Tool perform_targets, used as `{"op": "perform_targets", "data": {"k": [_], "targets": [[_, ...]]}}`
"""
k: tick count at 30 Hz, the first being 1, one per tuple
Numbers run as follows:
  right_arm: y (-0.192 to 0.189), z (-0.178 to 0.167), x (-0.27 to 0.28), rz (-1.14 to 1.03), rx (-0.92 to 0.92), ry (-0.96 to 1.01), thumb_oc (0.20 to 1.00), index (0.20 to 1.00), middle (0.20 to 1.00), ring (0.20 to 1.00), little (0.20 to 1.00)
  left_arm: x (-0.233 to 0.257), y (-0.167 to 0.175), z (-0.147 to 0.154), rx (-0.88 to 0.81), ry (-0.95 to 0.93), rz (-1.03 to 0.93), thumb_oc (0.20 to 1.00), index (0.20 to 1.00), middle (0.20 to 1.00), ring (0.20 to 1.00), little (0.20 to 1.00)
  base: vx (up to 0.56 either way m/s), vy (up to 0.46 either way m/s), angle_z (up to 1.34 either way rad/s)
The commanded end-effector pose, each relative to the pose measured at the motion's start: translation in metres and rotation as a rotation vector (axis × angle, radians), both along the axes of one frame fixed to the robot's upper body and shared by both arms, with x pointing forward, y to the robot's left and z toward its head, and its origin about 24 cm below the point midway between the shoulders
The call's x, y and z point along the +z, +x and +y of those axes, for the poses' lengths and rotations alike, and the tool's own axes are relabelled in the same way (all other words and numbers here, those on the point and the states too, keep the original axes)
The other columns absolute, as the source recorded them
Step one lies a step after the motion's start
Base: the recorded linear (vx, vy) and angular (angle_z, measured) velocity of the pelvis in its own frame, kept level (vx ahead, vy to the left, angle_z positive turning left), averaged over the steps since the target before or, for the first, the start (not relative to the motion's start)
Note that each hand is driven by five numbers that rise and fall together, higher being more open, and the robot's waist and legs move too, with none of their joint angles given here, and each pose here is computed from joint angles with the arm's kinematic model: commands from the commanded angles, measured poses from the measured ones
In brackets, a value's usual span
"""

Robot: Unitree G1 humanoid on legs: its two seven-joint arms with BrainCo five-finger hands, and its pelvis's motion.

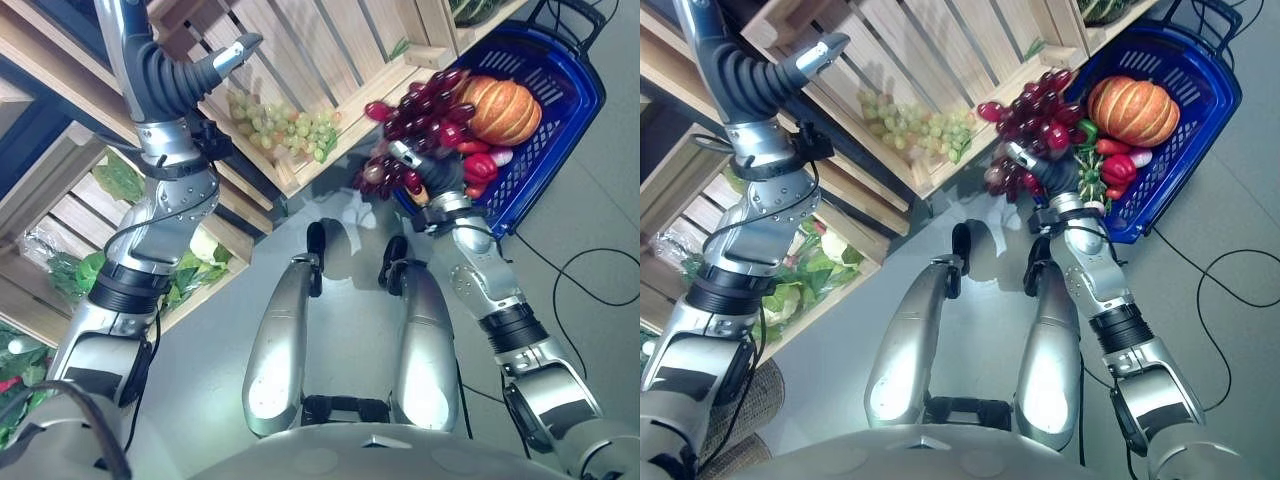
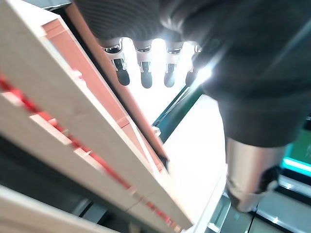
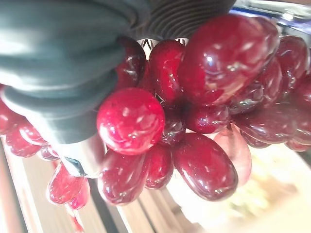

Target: Pick up fruits and vegetables into the basket

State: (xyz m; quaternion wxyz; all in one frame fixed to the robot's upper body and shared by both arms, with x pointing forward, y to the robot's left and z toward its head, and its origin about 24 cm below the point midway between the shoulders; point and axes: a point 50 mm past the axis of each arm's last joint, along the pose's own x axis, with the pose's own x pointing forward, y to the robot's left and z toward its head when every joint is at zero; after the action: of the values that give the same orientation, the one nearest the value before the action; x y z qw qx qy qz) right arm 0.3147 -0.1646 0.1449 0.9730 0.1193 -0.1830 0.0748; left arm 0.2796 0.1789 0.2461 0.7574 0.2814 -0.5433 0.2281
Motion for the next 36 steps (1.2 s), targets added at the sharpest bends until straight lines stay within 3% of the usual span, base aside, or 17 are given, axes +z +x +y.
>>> {"op": "perform_targets", "data": {"k": [1,9,18,26,32,33,36], "targets": [[-0.018,-0.014,0.033,-0.216,-0.017,0.125,0.2,0.2,0.2,0.2,0.2,0.007,-0.02,0.007,0.031,0.058,-0.139,1.0,1.0,1.0,1.0,1.0,-0.08,-0.099,-0.11],[-0.007,-0.076,0.018,-0.082,-0.189,0.251,0.2,0.2,0.2,0.2,0.2,-0.007,-0.01,0.015,0.09,0.17,0.001,1.0,1.0,1.0,1.0,1.0,0.0,-0.107,-0.06],[0.029,-0.137,0.032,0.097,-0.365,0.33,0.2,0.2,0.2,0.2,0.2,0.021,0.01,0.007,0.157,0.362,0.026,1.0,1.0,1.0,1.0,1.0,-0.02,-0.059,0.01],[0.041,-0.165,0.053,0.187,-0.483,0.268,0.2,0.2,0.2,0.2,0.2,0.033,0.015,0.004,0.176,0.449,0.051,1.0,1.0,1.0,1.0,1.0,0.0,-0.03,0.04],[0.048,-0.167,0.057,0.318,-0.541,0.124,0.2,0.2,0.2,0.2,0.2,0.038,0.014,0.003,0.176,0.482,0.043,1.0,1.0,1.0,1.0,1.0,0.01,-0.009,0.05],[0.048,-0.169,0.053,0.382,-0.572,0.103,1.0,1.0,1.0,1.0,1.0,0.039,0.014,0.002,0.184,0.503,0.028,1.0,1.0,1.0,1.0,1.0,0.0,0.0,0.0],[0.049,-0.17,0.054,0.421,-0.591,0.081,1.0,1.0,1.0,1.0,1.0,0.043,0.013,-0.001,0.204,0.539,0.002,1.0,1.0,1.0,1.0,1.0,-0.01,-0.007,-0.02]]}}
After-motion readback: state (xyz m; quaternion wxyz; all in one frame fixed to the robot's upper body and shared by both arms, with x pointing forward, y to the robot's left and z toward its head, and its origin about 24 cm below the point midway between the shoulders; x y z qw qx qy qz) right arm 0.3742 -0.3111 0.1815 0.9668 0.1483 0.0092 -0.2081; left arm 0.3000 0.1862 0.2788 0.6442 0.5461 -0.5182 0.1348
